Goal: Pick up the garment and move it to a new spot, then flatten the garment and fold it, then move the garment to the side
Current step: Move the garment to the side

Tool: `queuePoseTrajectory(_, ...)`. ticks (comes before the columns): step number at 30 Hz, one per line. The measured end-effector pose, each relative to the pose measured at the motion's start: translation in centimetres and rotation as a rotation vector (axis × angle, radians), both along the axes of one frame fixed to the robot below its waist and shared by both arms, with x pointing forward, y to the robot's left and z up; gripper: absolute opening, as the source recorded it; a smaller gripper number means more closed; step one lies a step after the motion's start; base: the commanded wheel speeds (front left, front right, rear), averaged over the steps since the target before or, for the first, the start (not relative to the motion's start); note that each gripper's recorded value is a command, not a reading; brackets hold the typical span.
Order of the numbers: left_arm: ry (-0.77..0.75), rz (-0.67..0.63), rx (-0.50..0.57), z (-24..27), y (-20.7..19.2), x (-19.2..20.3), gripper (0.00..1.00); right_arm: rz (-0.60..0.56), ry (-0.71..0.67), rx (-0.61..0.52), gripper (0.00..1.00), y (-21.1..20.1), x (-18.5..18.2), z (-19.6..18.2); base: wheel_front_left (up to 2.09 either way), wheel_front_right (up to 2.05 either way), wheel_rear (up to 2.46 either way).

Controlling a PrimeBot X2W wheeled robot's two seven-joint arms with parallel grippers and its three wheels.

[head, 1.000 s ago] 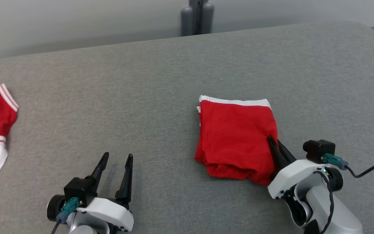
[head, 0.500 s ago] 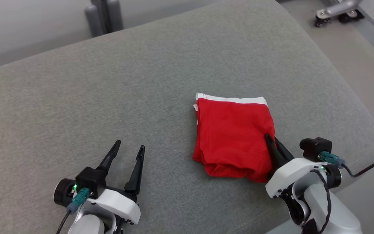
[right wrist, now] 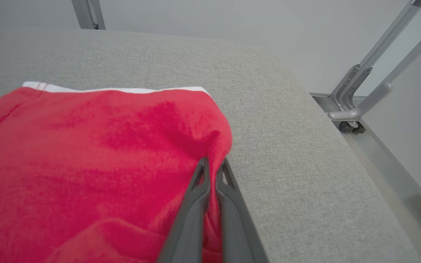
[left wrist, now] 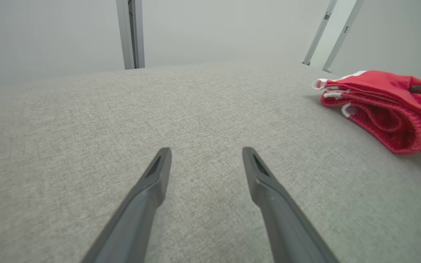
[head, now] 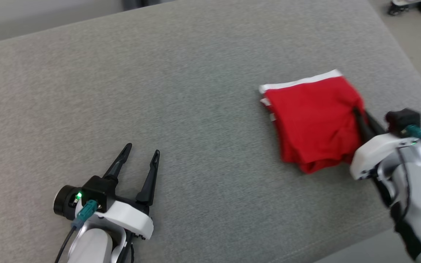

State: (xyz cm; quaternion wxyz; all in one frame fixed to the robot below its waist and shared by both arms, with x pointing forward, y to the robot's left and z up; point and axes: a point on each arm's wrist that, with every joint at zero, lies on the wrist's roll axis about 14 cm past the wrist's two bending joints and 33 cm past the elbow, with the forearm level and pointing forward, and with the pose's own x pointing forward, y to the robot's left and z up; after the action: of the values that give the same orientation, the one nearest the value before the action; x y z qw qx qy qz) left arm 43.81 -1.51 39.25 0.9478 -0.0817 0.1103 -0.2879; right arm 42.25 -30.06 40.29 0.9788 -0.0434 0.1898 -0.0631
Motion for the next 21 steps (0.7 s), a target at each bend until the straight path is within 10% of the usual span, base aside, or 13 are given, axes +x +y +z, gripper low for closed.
queuePoseTrajectory(15,-0.001,0.176,0.06,-0.5,7.2,0.5,1.0,-0.077,0.127,-0.298,0.0,-10.5,3.7,1.1,0.0,0.0,0.0)
queuePoseTrajectory(17,0.002,0.189,0.065,-0.7,7.7,0.6,1.0,-0.099,0.132,-0.306,0.2,-11.2,4.0,1.2,0.0,0.0,0.0)
queuePoseTrajectory(18,0.002,0.194,0.066,-0.7,7.9,0.7,1.0,-0.112,0.134,-0.313,0.45,-11.8,4.2,1.4,0.0,0.0,0.0)
queuePoseTrajectory(19,0.001,0.199,0.067,-0.7,8.1,0.8,1.0,-0.126,0.131,-0.321,0.97,-12.3,4.2,1.7,0.0,0.0,0.0)
queuePoseTrajectory(21,0.001,0.205,0.069,-0.7,8.3,0.8,1.0,-0.158,0.121,-0.332,1.0,-13.3,4.3,2.3,0.0,0.0,0.0)
